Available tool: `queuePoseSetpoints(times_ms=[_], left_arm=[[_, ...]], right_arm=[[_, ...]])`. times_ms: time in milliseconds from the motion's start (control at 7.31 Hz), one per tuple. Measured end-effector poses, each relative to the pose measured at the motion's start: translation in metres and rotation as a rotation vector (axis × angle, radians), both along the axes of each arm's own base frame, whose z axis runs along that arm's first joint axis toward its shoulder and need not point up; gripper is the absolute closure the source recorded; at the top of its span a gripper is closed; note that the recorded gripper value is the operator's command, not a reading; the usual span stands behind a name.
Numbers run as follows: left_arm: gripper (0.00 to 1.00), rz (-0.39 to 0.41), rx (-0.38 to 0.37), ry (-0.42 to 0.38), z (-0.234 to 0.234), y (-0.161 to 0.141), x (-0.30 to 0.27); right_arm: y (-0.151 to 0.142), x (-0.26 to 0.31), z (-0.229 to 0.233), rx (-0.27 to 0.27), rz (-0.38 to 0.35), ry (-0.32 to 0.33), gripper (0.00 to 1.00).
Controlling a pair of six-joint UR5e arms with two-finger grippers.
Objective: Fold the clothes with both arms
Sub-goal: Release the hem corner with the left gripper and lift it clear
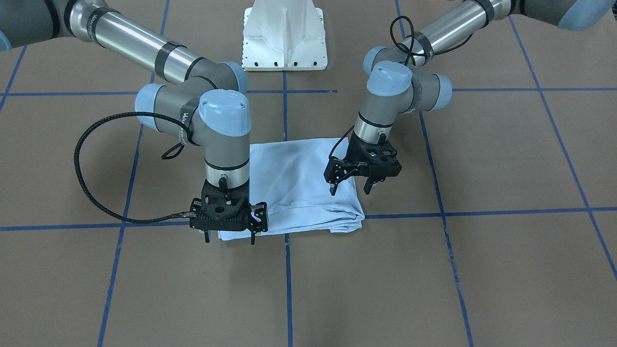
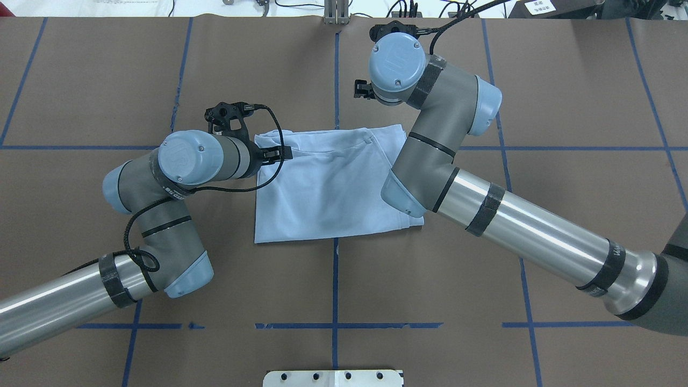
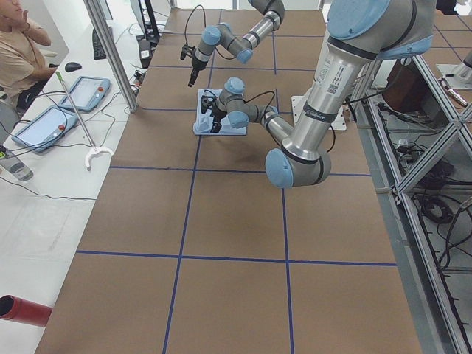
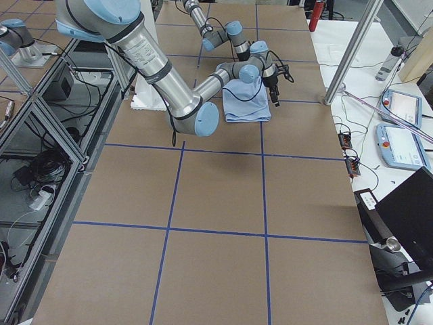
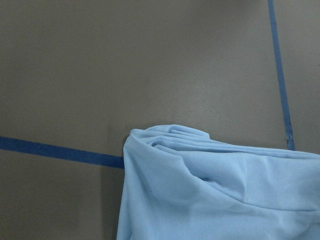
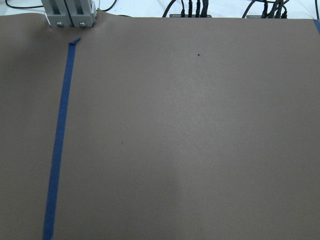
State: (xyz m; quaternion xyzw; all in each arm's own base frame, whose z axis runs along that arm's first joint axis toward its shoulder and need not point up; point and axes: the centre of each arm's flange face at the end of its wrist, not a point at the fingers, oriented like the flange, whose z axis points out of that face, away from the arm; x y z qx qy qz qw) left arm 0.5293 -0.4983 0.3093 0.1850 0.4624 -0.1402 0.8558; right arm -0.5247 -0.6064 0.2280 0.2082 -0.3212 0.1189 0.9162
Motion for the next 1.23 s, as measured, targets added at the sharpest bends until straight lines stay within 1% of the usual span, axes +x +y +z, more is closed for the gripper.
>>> queuePoseSetpoints(times_ms=[274,548,958,1232], left_arm=[[0.00,-0.003,0.040,-0.061,0.011,-0.013,0.001],[0.00,-0.001,0.079,-0.102,0.013,-0.022,0.006],[0.00,0.033,0.130,-0.144,0.016,-0.022,0.008],[0.00,0.042,0.144,-0.150,0.015,-0.021,0.009]], right_arm=[[0.000,0.000,0.003,-0.001,0.001,0.002,0.00],[0.001,0.001,0.006,-0.003,0.002,0.003,0.00],[0.001,0.001,0.008,-0.003,0.002,0.004,0.00],[0.001,0.001,0.009,-0.003,0.002,0.004,0.00]])
